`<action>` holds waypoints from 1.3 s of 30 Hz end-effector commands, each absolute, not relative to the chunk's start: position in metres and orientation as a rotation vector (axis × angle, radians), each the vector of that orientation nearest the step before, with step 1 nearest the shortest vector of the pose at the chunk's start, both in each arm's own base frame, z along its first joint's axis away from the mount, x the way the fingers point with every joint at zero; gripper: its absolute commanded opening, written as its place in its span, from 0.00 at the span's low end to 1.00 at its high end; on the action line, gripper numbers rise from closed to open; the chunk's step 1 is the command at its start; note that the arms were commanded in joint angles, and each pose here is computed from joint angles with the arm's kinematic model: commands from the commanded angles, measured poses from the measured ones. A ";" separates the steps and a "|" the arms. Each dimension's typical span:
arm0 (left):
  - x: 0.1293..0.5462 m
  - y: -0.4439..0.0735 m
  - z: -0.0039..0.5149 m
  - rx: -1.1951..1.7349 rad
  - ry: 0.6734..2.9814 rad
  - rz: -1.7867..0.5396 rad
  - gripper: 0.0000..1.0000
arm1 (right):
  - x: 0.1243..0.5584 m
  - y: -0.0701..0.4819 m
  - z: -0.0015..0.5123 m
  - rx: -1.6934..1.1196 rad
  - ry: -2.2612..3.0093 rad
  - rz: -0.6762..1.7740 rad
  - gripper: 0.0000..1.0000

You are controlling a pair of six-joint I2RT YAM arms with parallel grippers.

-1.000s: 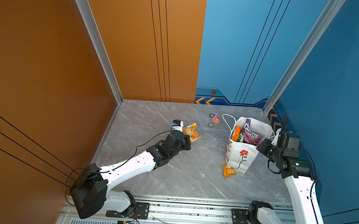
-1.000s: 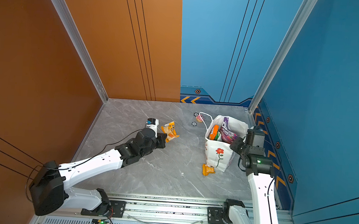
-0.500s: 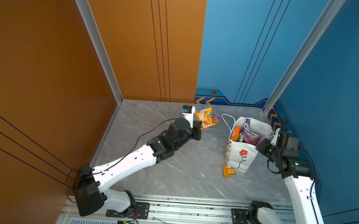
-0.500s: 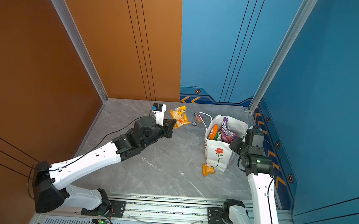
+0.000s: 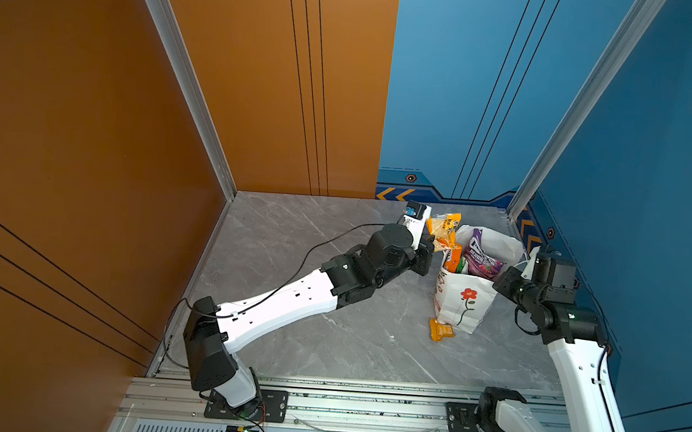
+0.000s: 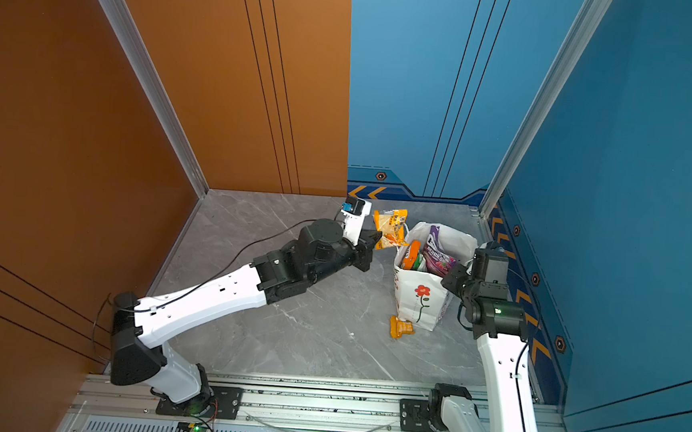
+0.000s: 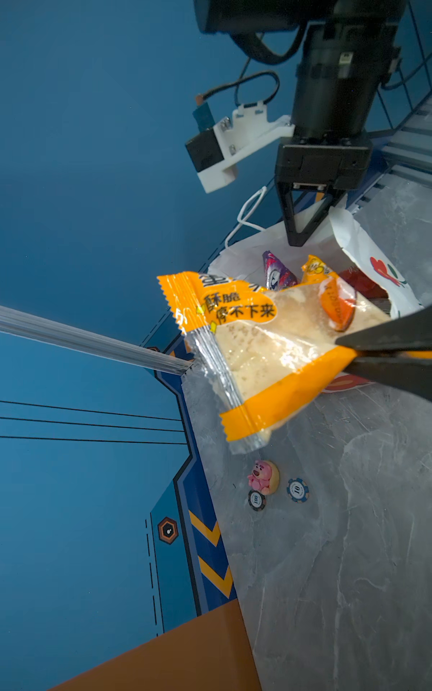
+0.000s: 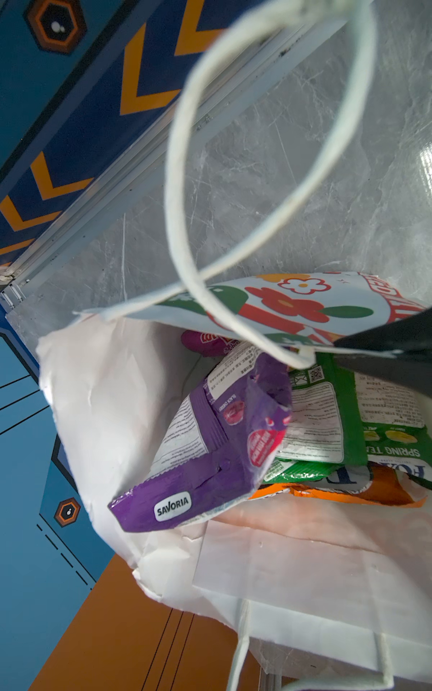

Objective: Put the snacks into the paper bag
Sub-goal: 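Carry the bread packet with the left gripper over the paper bag, then lower the bread packet into the paper bag and open the left gripper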

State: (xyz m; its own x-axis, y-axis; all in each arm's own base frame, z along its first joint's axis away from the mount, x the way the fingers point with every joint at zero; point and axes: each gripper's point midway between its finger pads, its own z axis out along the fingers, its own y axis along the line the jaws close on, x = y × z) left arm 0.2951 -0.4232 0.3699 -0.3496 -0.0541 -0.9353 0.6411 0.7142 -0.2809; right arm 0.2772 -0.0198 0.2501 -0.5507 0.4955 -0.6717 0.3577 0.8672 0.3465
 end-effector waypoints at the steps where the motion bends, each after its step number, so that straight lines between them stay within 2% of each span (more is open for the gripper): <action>1: 0.286 -0.445 0.370 0.571 1.801 -0.740 0.00 | 0.275 -0.016 0.250 0.598 2.220 0.213 0.00; 17: 0.296 -0.499 0.329 0.745 1.916 -0.540 0.00 | 0.274 -0.016 0.247 0.594 2.220 0.214 0.00; 39: 0.308 -0.515 0.303 0.797 1.964 -0.446 0.00 | 0.273 -0.016 0.246 0.595 2.219 0.211 0.00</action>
State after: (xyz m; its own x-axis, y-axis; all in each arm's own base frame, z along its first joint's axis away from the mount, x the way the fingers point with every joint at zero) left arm 0.3102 -0.5126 0.2996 -0.3711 0.3279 -0.8688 0.6883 0.7251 -0.0203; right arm 0.2777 -0.0180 0.2509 -0.5489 0.4916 -0.6761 0.3492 0.8697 0.3489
